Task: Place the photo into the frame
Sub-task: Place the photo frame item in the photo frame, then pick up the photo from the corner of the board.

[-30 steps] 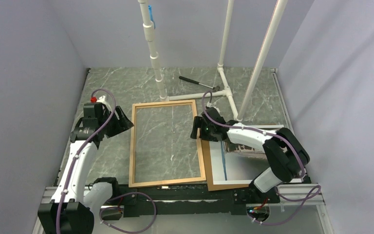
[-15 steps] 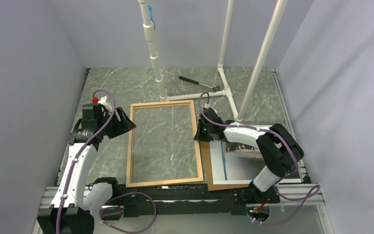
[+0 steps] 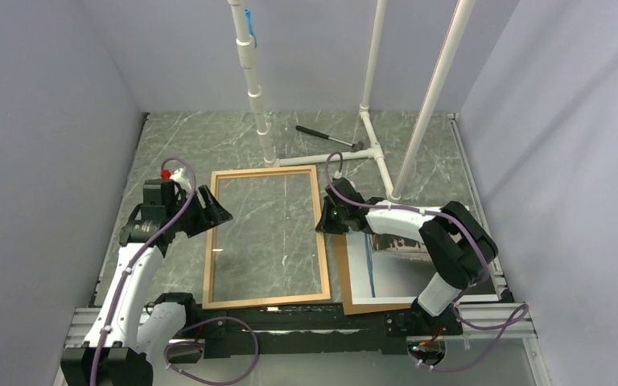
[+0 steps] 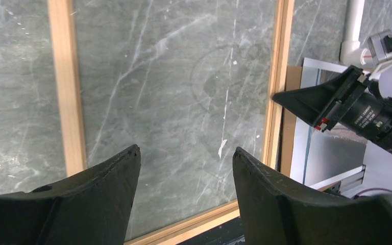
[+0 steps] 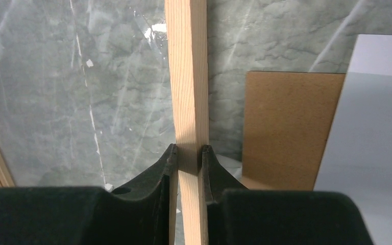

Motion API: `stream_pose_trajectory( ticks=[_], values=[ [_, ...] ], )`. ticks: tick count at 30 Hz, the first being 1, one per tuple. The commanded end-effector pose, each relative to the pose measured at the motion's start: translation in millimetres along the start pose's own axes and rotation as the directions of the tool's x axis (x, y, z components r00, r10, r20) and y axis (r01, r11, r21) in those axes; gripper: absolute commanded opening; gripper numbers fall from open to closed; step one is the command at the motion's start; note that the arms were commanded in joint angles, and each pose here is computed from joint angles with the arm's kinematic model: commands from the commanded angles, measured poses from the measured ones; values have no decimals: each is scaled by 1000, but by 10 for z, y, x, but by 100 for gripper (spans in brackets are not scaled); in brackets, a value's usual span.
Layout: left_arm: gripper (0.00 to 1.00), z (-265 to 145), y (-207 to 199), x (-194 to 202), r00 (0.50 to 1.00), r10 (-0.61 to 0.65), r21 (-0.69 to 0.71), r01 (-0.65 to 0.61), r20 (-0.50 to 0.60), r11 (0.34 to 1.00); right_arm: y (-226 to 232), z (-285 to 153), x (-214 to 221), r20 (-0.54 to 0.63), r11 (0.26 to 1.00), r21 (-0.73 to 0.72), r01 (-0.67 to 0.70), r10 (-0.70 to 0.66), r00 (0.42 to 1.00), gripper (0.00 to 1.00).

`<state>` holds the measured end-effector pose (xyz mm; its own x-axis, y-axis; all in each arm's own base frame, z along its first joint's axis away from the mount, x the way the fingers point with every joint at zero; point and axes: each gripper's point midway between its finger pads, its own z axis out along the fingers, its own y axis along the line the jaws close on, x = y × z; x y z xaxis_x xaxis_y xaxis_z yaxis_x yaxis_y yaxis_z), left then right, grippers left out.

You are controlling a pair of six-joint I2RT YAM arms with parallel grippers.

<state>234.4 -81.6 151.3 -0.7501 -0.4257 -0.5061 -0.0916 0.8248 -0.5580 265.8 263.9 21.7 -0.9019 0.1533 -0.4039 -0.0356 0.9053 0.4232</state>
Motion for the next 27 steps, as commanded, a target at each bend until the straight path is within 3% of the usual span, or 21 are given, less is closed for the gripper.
stream_pose_trajectory(
  ticks=[1, 5, 12, 19, 27],
  values=[
    [70, 7, -208, -36, 999, 36, 66, -36, 7, 997, 180, 38, 132, -50, 998, -50, -29, 26, 998, 14],
    [70, 24, -295, -10, 998, 62, 75, -61, -16, 995, 206, -101, 38, -9, 998, -53, -19, 18, 1000, 21],
    [75, 153, -598, 133, 992, 111, 134, -102, -67, 986, 296, -466, -141, 81, 995, -100, -13, 21, 996, 51],
    [83, 392, -1093, 376, 965, 226, 217, -194, -134, 957, 142, -710, -34, 60, 991, -131, -34, 42, 997, 59],
    [91, 720, -1613, 523, 921, 342, 275, -285, -185, 918, -527, -1095, 167, 69, 985, -94, -145, 151, 986, 67]
  ],
)
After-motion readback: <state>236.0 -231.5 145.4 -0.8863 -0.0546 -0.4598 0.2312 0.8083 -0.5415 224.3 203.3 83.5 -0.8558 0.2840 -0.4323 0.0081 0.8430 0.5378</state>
